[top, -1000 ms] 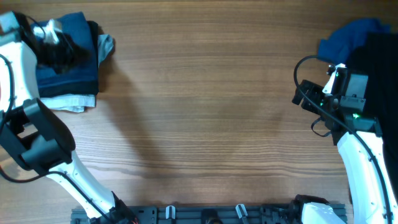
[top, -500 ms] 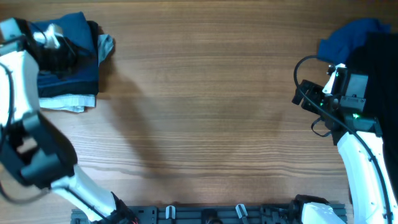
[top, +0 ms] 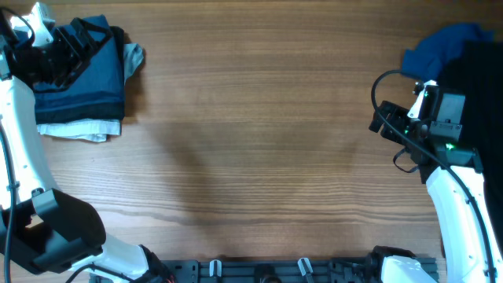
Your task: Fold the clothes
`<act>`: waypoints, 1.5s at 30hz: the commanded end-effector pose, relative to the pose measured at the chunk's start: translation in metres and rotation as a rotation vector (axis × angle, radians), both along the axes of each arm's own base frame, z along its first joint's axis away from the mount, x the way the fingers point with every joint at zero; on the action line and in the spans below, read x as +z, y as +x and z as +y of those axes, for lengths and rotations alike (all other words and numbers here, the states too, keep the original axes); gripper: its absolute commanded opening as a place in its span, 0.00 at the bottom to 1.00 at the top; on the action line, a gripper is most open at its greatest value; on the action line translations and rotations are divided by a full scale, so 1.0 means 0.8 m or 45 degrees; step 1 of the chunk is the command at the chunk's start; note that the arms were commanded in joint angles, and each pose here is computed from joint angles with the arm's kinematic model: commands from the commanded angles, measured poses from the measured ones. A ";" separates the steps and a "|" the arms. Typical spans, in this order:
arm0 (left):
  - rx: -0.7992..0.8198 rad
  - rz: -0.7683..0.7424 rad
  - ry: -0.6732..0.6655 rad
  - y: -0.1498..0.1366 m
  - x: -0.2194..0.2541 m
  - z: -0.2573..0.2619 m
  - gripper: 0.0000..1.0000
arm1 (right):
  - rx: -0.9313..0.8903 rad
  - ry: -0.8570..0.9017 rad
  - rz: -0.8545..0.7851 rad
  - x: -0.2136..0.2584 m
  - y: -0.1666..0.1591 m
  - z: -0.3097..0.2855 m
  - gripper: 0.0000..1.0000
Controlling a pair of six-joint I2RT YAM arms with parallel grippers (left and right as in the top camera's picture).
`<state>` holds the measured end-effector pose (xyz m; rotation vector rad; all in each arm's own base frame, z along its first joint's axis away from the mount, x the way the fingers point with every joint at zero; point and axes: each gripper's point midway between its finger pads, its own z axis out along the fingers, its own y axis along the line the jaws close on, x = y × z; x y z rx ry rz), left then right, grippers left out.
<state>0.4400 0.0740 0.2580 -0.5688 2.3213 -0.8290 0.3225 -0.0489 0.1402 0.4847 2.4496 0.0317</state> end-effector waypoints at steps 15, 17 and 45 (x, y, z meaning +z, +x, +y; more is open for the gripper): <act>-0.010 0.007 -0.026 0.002 -0.002 -0.005 1.00 | -0.027 -0.021 0.004 -0.001 0.000 -0.007 1.00; -0.010 0.007 -0.026 0.002 -0.002 -0.005 1.00 | -0.028 -0.024 -0.018 0.006 -0.001 -0.007 1.00; -0.010 0.007 -0.026 0.002 -0.002 -0.005 1.00 | 0.154 0.102 -1.224 0.170 -0.142 0.074 1.00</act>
